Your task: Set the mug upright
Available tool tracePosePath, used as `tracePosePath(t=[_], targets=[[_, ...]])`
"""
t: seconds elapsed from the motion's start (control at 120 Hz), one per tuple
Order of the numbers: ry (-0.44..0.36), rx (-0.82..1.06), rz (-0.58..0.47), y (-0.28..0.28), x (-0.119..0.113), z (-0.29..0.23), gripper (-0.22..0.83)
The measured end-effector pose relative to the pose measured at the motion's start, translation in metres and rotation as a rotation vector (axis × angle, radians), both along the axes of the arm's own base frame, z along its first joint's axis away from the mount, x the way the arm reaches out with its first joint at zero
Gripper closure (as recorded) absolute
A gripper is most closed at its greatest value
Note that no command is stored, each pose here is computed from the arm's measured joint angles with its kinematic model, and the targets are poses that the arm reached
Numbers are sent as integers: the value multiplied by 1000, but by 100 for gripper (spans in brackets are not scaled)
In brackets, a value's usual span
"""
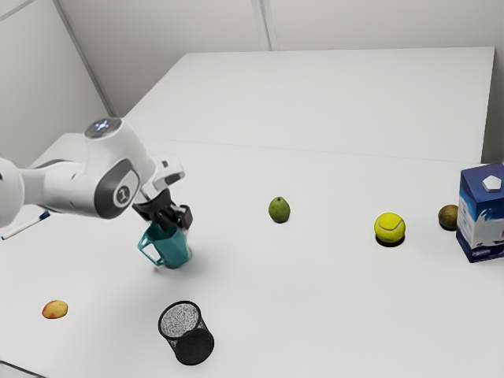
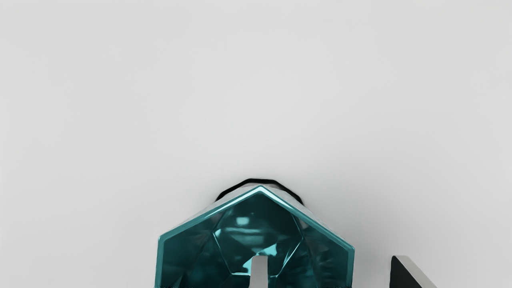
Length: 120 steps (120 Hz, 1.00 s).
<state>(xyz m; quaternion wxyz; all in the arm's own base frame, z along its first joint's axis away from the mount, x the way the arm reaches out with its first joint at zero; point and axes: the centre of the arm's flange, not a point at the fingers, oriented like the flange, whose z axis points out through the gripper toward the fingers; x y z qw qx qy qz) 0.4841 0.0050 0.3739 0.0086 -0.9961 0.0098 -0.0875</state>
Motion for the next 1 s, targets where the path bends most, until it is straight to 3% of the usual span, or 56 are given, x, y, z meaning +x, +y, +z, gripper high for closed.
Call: tracePosePath(t=[0.133,0.383,0.742,1.0], targets=[[-20,1,2,0,4,18,22],[7,-15,13,-1,35,92,9],[120,-32,12,-3,63,168,4],[149,-32,7,-3,70,222,3]])
